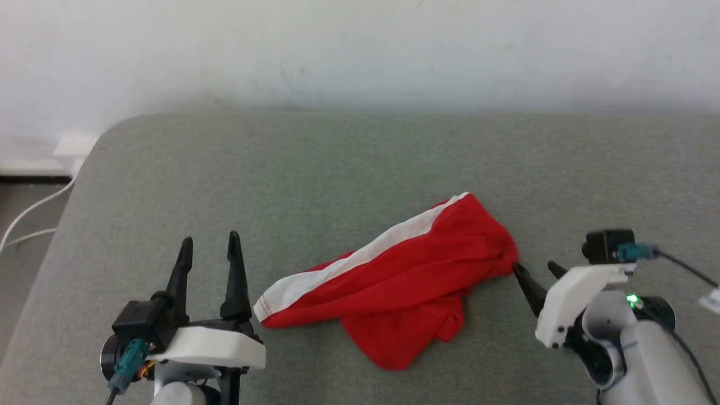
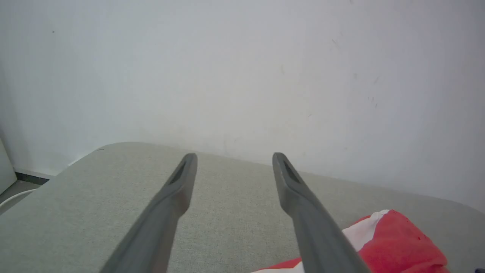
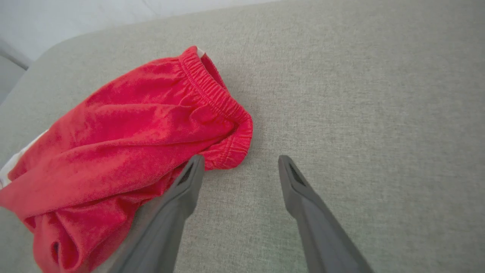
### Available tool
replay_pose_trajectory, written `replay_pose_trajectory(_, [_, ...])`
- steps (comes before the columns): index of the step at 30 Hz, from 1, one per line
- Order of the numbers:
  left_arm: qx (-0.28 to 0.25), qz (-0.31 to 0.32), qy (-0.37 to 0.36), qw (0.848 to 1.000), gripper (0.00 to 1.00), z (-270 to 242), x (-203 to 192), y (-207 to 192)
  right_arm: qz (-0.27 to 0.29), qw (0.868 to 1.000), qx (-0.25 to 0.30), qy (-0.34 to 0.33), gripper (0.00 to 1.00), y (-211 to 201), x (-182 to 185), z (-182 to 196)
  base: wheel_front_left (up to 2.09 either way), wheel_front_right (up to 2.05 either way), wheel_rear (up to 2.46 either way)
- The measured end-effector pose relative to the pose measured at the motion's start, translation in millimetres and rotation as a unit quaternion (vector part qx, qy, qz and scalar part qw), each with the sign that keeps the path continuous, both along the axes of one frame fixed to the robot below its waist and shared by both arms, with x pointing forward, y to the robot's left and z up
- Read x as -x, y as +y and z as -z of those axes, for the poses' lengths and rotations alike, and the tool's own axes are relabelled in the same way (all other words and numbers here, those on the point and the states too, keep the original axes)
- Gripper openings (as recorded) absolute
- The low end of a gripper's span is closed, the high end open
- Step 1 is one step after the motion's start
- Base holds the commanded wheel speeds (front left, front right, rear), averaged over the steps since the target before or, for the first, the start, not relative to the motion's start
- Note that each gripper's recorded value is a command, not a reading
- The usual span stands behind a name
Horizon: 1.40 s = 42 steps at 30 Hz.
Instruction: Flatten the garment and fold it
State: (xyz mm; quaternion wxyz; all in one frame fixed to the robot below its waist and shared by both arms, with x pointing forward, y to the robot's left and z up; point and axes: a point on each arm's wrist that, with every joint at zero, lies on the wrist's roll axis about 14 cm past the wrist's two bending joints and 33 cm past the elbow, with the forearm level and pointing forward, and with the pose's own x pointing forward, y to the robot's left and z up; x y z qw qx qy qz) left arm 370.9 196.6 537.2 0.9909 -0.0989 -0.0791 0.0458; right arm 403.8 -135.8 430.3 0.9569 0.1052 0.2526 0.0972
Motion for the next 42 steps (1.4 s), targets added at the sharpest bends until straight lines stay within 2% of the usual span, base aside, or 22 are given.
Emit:
replay_pose_trajectory(7, [0.0, -0.026, -0.003, 1.0, 1.0, 0.8, 8.0, 14.1, -0.039, 0.996, 0.019, 0.078, 1.0, 15.0, -39.8, 20.0, 0.0, 0.0, 0.0])
replay_pose_trajectory(12, [0.004, -0.041, 0.01, 0.999, 1.0, 9.5, 13.6, 24.3, -0.049, 0.984, 0.031, 0.166, 1.0, 19.6, -39.4, 55.9, 0.0, 0.0, 0.0])
replay_pose_trajectory(13, [0.003, -0.045, 0.012, 0.999, 1.0, 11.3, 14.7, 26.7, -0.054, 0.981, 0.034, 0.182, 0.74, 21.3, -39.4, 60.4, 0.0, 0.0, 0.0])
replay_pose_trajectory(14, [0.002, -0.048, 0.015, 0.999, 1.0, 13.0, 15.9, 28.7, -0.058, 0.979, 0.037, 0.192, 0.35, 22.2, -41.3, 62.3, 0.0, 0.0, 0.0])
replay_pose_trajectory(15, [0.003, -0.052, 0.018, 0.998, 1.0, 14.7, 17.0, 31.2, -0.06, 0.978, 0.035, 0.199, 0.0, 24.5, -43.0, 63.5, 0.0, 0.0, 0.0])
replay_pose_trajectory(19, [0.002, -0.062, 0.026, 0.998, 1.0, 19.8, 18.4, 36.9, -0.065, 0.977, 0.025, 0.202, 0.0, 30.1, -45.6, 64.3, 0.0, 0.0, 0.0])
replay_pose_trajectory(25, [0.001, -0.048, 0.02, 0.999, 1.0, 17.5, 14.6, 31.0, -0.051, 0.988, -0.002, 0.144, 0.0, 25.1, -42.3, 47.3, 0.0, 0.0, 0.0])
replay_pose_trajectory(30, [0.0, -0.032, 0.015, 0.999, 1.0, 15.0, 11.1, 22.5, -0.02, 0.993, 0.001, 0.112, 0.0, -11.3, -12.6, 41.4, 0.0, 0.0, 0.0])
replay_pose_trajectory(37, [0.0, -0.005, 0.026, 1.0, 1.0, 23.3, 6.6, 4.9, 0.045, 0.991, -0.002, 0.123, 0.0, -50.2, 52.0, 53.4, 0.0, 0.0, 0.0])
replay_pose_trajectory(39, [-0.001, 0.0, 0.027, 1.0, 1.0, 24.2, 4.9, 1.3, 0.055, 0.99, 0.005, 0.128, 0.49, -53.7, 65.4, 56.9, 0.0, 0.0, 0.0])
replay_pose_trajectory(40, [-0.001, 0.002, 0.029, 1.0, 1.0, 24.9, 4.4, 0.2, 0.061, 0.99, 0.004, 0.129, 1.0, -54.3, 70.0, 57.6, 0.0, 0.0, 0.0])
replay_pose_trajectory(42, [-0.001, 0.003, 0.031, 1.0, 1.0, 26.4, 4.0, -0.1, 0.067, 0.99, 0.002, 0.121, 1.0, -53.1, 74.7, 56.2, 0.0, 0.0, 0.0])
